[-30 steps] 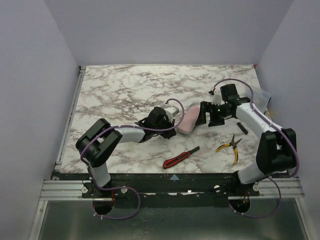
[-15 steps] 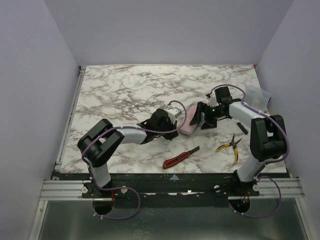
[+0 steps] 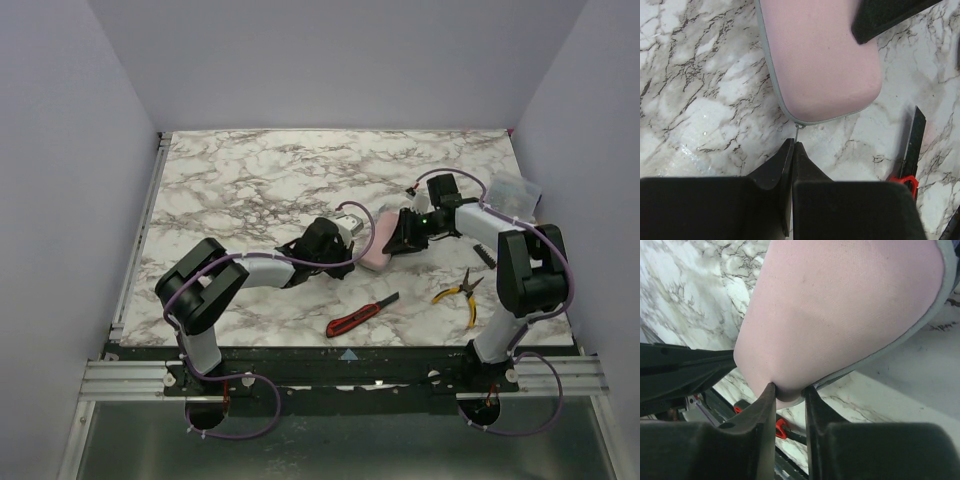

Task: Open the umbrella

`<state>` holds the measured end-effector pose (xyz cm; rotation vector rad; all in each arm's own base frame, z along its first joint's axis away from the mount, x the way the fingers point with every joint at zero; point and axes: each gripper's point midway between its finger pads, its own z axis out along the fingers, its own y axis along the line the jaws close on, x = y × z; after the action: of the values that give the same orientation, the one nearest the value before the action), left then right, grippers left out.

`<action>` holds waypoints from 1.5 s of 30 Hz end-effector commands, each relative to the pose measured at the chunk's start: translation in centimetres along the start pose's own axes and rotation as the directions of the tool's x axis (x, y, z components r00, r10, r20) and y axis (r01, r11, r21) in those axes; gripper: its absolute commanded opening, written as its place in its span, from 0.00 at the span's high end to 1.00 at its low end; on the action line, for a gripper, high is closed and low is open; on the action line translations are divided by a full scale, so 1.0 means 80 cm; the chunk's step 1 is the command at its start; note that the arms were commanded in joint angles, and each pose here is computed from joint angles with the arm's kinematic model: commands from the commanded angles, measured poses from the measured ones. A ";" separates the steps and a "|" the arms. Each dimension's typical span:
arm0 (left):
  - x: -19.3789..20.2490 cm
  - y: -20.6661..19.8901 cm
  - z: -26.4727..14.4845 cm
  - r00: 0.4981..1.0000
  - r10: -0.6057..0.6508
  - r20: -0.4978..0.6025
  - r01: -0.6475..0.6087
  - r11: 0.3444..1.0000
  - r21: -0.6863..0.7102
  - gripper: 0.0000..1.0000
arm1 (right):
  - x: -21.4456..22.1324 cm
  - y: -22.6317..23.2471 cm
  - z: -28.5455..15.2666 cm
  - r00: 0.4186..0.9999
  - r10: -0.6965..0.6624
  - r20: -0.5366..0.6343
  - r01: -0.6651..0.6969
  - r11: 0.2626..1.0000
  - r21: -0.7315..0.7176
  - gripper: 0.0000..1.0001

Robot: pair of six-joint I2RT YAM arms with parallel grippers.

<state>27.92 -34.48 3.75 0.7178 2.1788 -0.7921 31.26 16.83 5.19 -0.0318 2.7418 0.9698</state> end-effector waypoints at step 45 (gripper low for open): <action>-0.091 0.075 0.030 0.998 -0.008 0.064 0.015 0.993 -0.119 1.00 | 0.083 -0.043 0.026 0.877 -0.333 -0.346 0.268 0.937 -0.223 1.00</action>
<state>34.98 -34.31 5.33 0.6783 2.1602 -0.6950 28.90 18.66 4.73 -0.6342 2.6259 1.3661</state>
